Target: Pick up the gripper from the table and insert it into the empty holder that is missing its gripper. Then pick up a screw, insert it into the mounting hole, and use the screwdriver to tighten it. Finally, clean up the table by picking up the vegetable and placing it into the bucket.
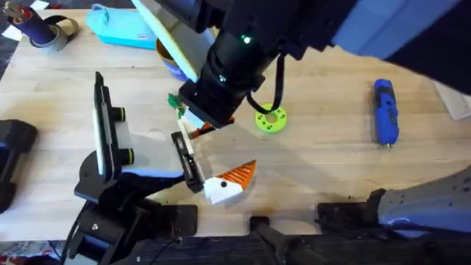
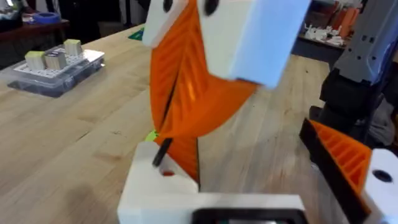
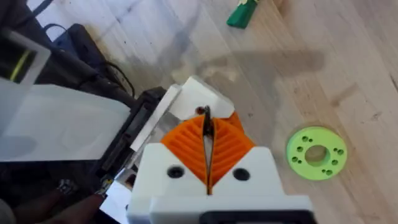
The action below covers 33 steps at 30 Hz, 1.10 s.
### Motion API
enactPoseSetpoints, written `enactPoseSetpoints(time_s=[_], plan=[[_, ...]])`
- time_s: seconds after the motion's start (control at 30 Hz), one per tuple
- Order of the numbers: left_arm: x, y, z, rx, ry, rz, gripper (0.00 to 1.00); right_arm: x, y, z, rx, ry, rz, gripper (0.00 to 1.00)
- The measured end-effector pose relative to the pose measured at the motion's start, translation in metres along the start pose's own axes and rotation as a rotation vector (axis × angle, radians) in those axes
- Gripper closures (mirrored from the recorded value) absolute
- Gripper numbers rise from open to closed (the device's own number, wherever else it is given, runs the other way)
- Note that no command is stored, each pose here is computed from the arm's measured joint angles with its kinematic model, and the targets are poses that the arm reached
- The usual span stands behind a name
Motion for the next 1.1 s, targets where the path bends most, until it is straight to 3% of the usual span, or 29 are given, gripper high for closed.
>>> enactPoseSetpoints(time_s=[1.1], plan=[[0.000, 0.000, 0.000, 0.000, 0.000, 0.000, 0.013, 0.003, 0.006, 0.002, -0.015, -0.024, 0.048, 0.996]])
Point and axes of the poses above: each hand's point on the last joint's axis, 136 mm out from that joint toward the fingers, its own x axis out along the fingers, its own z axis along the line the jaws close on, y = z × x, the point moved 7 cm from there along -x, back along the fingers, and after that the axes turned 13 degrees about x, right-handed, at the moved point
